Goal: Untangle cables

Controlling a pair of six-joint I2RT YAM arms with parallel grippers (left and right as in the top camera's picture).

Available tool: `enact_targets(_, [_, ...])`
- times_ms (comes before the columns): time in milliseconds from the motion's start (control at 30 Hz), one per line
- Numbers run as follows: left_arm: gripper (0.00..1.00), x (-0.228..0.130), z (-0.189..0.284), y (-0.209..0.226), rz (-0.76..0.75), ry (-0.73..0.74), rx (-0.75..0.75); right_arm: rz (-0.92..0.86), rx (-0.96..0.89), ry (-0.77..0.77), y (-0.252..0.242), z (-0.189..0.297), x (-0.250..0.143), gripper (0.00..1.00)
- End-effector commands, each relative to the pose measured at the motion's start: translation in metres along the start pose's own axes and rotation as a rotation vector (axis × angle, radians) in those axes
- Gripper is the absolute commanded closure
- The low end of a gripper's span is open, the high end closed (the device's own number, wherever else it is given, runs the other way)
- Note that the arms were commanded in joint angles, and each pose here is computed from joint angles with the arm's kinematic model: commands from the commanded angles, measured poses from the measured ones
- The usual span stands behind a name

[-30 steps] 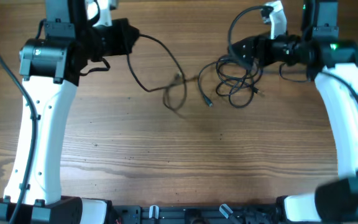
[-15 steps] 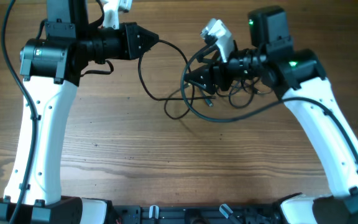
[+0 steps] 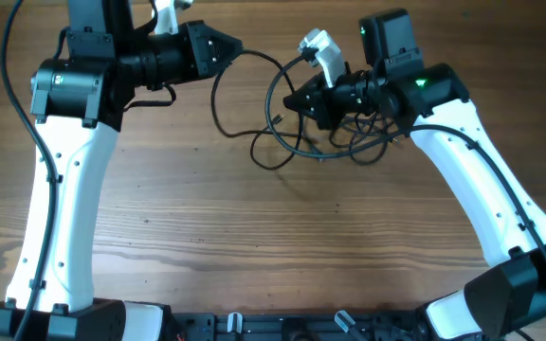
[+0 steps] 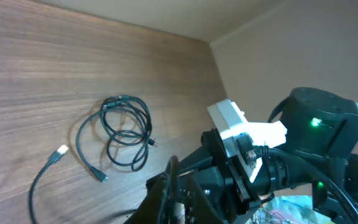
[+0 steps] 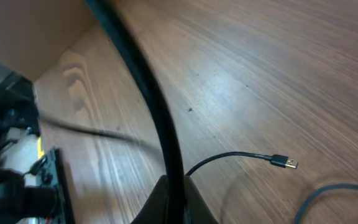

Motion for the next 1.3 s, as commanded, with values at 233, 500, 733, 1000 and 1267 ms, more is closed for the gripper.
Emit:
enact_targets(233, [0.42, 0.003, 0.014, 0.03, 0.054, -0.165, 0.442, -0.123, -0.417, -0.227, 0.017, 0.074, 0.066, 0.96])
enact_targets(500, [0.34, 0.001, 0.016, 0.034, 0.064, -0.16, 0.494, -0.233, -0.803, -0.473, -0.015, 0.168, 0.091, 0.96])
enact_targets(733, [0.29, 0.001, 0.016, 0.034, 0.064, -0.16, 0.494, -0.442, -1.048, -0.529, -0.085, 0.26, 0.04, 0.96])
enact_targets(1000, [0.28, 0.001, 0.016, 0.034, 0.064, -0.16, 0.494, -0.802, -1.227, -0.471, -0.166, 0.321, -0.052, 0.96])
enact_targets(1267, [0.27, 0.001, 0.016, 0.034, 0.064, -0.161, 0.493, -1.188, -1.394, -0.548, -0.208, 0.379, -0.144, 0.96])
Point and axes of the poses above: each gripper's point midway between its finger pads, its own z axis back along the fingers, its own y axis along the line the jaws close on, x = y × z, the point moved 10 cm from there along z, back along the fingers, and after that the axes turned 6 degrees about z, right-handed, at the moved point
